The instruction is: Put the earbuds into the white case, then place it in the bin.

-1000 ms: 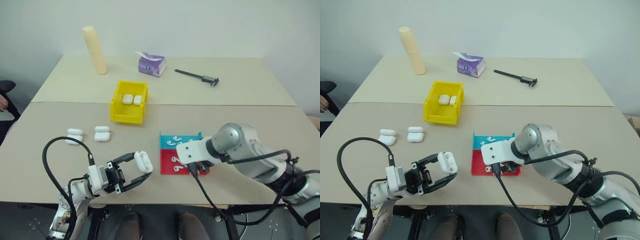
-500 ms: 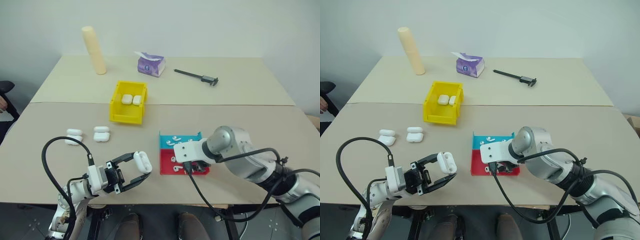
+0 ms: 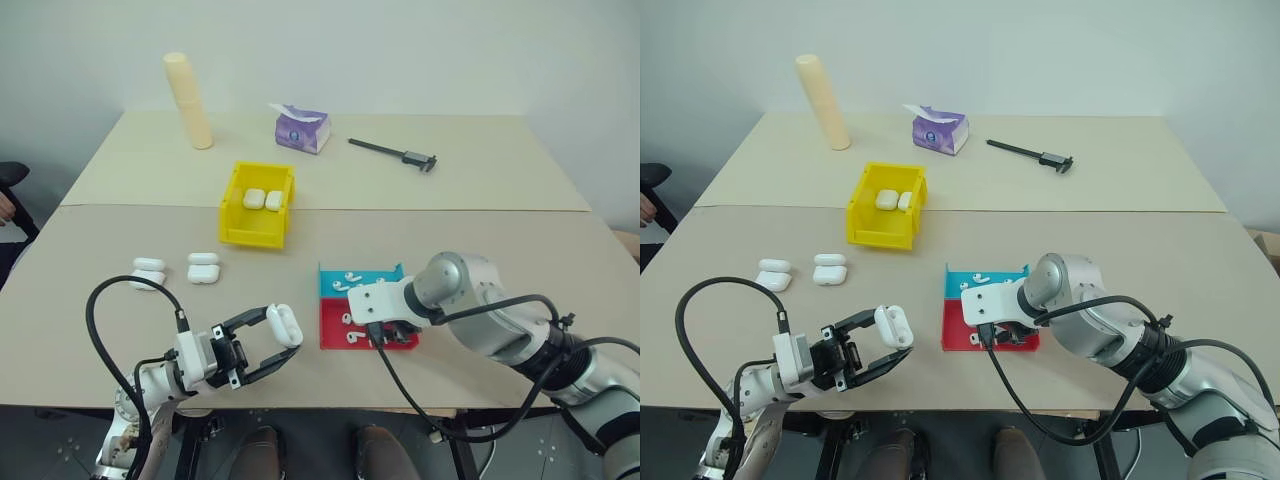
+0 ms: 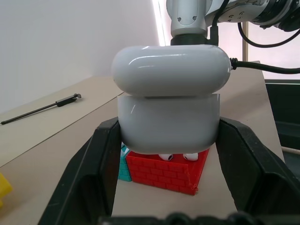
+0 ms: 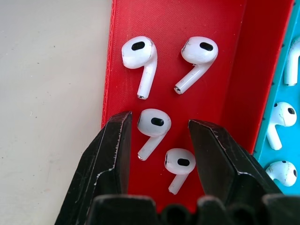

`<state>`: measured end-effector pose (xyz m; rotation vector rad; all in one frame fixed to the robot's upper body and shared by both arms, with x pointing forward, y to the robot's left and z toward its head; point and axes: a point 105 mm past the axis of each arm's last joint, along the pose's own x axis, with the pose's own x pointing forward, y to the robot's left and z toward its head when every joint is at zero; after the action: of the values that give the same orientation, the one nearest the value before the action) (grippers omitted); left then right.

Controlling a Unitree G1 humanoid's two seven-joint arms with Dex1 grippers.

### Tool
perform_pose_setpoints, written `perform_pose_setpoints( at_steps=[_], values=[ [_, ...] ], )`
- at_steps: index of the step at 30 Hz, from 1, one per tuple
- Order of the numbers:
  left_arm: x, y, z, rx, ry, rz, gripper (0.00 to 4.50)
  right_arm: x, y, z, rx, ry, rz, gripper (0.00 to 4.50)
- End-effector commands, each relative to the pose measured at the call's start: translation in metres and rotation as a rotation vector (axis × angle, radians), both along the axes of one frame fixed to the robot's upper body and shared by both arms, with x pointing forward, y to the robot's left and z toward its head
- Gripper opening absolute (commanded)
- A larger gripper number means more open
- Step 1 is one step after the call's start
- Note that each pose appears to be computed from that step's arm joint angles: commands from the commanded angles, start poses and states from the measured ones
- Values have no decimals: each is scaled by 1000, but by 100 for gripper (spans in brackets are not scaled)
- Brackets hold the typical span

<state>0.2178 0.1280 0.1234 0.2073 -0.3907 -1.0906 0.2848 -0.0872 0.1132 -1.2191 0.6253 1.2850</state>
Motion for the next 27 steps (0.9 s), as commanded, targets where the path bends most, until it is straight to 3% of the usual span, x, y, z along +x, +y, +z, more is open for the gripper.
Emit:
perform_pose_setpoints(
  at_steps=[1, 2, 6, 15, 19, 27],
  values=[
    [-3, -1, 10, 10, -45, -7, 275, 0, 0, 3, -7, -23, 17, 231],
    [-3, -1, 9, 11, -45, -7, 275, -1, 0, 3, -10, -22, 19, 231],
    [-2, -1, 9, 12, -44, -8, 275, -1, 0, 2, -6, -21, 17, 140],
    [-2, -1, 9, 20, -48, -9, 275, -2, 0, 1, -13, -24, 25, 140],
    [-1, -1, 9, 19, -45, -7, 275, -2, 0, 1, -11, -24, 24, 65],
    [-2, -2, 12, 11, -51, -23, 275, -4, 3, 12, 32, -44, 17, 64]
  ],
)
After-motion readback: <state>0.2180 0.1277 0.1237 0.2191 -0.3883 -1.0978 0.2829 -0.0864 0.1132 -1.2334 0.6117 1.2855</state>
